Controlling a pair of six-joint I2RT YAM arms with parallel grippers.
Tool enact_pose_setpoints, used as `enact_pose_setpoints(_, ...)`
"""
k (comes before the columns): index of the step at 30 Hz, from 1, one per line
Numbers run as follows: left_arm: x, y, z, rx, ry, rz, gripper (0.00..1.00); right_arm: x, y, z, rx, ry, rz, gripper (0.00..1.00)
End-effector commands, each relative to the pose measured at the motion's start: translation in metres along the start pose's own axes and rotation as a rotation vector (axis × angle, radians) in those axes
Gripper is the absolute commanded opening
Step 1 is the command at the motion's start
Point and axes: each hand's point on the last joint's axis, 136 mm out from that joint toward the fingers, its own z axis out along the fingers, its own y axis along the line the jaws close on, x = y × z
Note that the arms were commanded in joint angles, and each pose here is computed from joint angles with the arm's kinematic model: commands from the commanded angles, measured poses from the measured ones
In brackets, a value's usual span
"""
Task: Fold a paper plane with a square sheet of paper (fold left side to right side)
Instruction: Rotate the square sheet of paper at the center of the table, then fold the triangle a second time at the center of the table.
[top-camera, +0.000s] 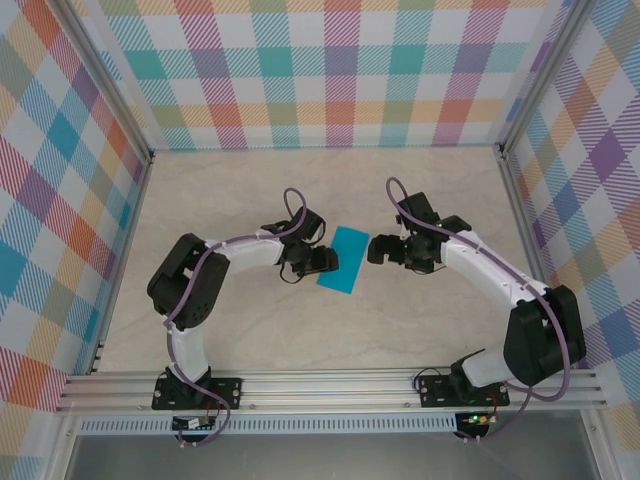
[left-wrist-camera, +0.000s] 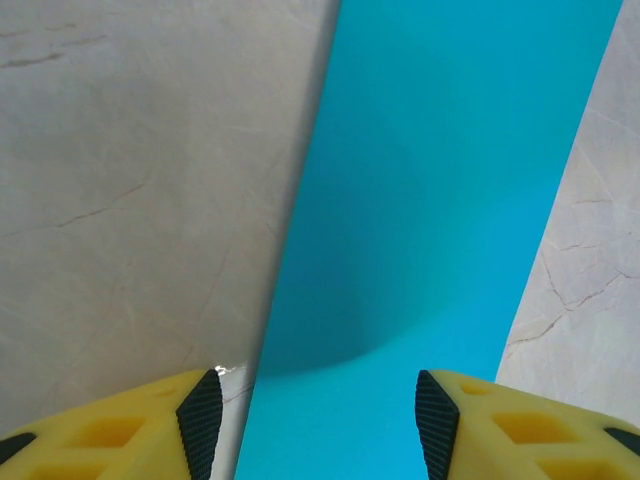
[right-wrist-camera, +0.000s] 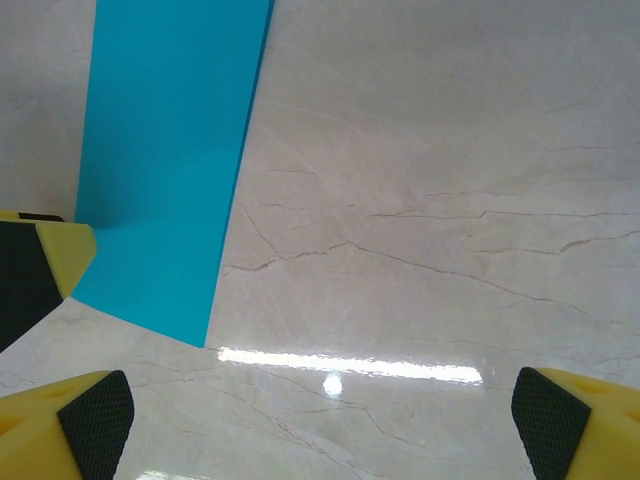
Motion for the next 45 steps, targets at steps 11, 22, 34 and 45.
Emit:
enact_pose_setpoints(11,0.061,-0.035,0.004,0.036,0.134,0.029,0.56,0.001,-0.003,-0.006,0.019,-0.007,0.001,1.00)
enact_pose_setpoints(22,0.057,-0.024,-0.022,-0.052,0.080,0.042,0.67,0.004,0.009,0.003,-0.054,0.026,0.014,1.00)
enact_pose_setpoints(34,-0.015,-0.053,-0.039,0.156,-0.030,0.042,0.54,0.006,0.027,0.004,-0.157,0.044,0.033,1.00)
enact_pose_setpoints(45,-0.077,-0.036,0.013,0.186,-0.032,-0.007,0.25,0.014,0.025,0.004,-0.164,0.052,0.042,1.00)
